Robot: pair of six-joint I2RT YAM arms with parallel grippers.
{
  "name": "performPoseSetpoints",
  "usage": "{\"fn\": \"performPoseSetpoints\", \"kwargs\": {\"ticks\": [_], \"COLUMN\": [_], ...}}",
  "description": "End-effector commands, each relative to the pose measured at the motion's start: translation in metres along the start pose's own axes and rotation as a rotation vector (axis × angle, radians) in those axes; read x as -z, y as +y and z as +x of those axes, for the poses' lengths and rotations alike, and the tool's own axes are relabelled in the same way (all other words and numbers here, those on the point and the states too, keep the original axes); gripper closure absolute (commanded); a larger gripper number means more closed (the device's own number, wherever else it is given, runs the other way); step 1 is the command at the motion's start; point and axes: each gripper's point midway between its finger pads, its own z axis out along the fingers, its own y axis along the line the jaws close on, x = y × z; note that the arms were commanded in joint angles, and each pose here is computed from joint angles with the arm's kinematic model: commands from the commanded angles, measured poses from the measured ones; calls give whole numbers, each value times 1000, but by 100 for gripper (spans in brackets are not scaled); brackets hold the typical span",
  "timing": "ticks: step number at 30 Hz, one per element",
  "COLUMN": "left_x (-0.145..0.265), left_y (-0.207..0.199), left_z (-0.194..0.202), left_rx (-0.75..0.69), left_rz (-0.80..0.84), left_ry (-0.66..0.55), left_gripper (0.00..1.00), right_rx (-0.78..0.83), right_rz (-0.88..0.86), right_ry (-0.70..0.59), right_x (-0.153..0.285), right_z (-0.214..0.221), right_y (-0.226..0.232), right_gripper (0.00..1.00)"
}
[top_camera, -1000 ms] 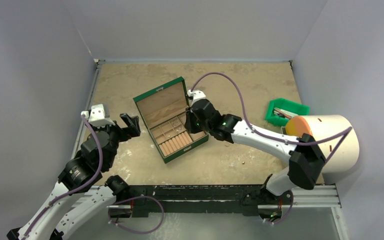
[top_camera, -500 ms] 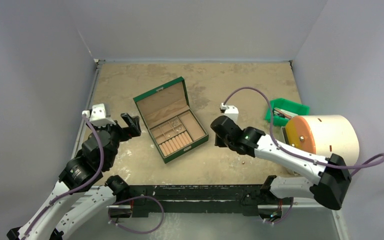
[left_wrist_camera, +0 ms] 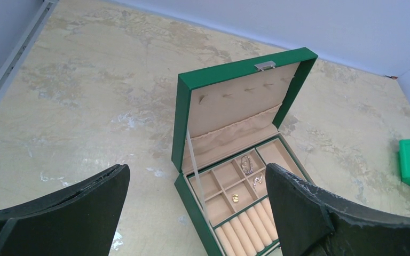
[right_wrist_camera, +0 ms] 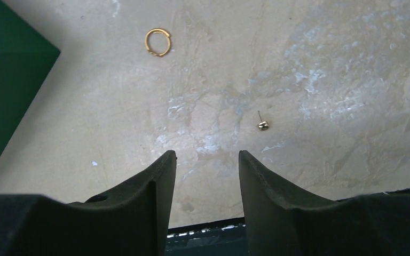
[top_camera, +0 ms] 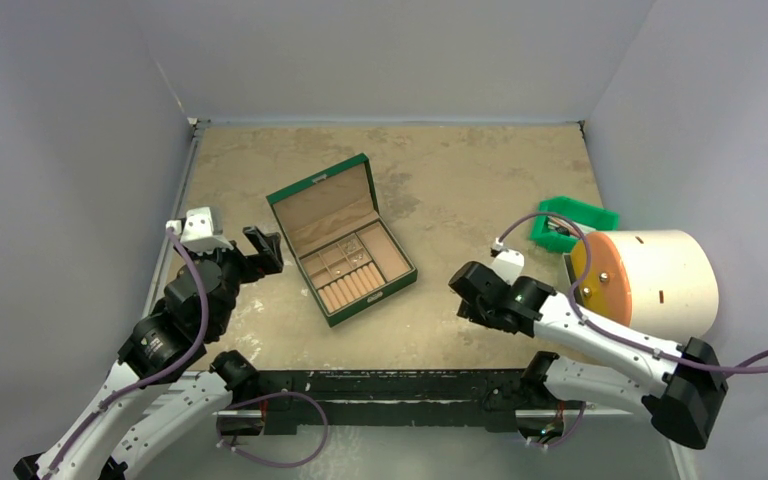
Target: Organize the mixed jewelry
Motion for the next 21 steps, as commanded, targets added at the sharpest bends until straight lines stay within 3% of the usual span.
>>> {"fn": "performPoseSetpoints", "kwargs": {"ticks": [1,21], "left_x": [3,4], "left_y": [-8,-8], "left_z": [-19,-20], "left_rx": [38,42], "left_rz": [29,38], "left_ry": [-45,-48], "left_gripper": [1,2], "right_rx": [-97,-212], "right_rz": [81,171], "right_ry": [-25,99], "right_x": [-6,-48], "right_z": [-4,17], "right_y": [-20,-45], "right_gripper": [50,50]}}
